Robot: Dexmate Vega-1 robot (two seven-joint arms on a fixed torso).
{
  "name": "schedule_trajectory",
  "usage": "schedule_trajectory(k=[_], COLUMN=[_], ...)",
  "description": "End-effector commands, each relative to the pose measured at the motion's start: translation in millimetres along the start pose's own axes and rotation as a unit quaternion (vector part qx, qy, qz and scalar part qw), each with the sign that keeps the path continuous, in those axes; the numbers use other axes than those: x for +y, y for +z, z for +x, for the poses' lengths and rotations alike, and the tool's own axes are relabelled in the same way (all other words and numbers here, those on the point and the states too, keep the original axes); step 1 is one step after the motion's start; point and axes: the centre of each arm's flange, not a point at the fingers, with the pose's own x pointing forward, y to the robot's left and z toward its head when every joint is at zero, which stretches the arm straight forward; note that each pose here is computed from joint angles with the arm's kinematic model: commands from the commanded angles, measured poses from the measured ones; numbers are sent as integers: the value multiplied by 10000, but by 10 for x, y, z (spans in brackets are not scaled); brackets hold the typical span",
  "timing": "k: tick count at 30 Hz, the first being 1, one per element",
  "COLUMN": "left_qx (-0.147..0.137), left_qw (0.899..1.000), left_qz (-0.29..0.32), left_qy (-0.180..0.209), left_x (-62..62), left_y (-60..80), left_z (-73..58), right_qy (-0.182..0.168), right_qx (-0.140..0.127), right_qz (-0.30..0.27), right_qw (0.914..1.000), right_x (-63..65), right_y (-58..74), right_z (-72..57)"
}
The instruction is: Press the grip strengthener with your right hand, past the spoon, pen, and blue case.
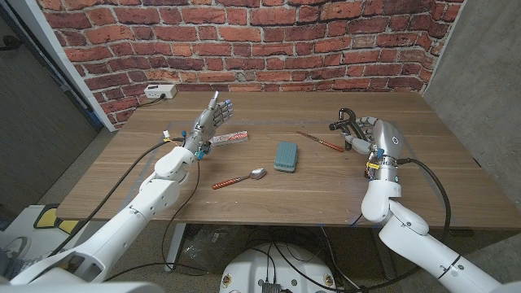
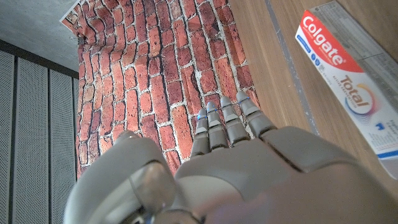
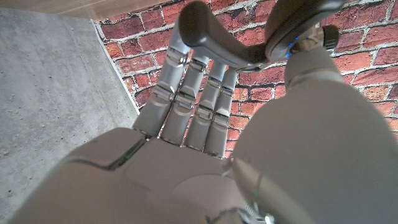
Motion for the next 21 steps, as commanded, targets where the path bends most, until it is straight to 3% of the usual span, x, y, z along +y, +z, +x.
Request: schedule_trajectory(k=[1,21], left_qx=[2,-13], left_qw=[10000,9998], left_qz=[16,200], left_qy=[-1,31], left_x=[6,-14], left_y=[6,128], left_z=[-8,-94], right_qy=[-130,-420], right_qx=[-23,-1], right_qz=[90,248], right_qw=[9999,9988], right_x=[20,38], right_y=[-6,-58], right_z=[-24,-67])
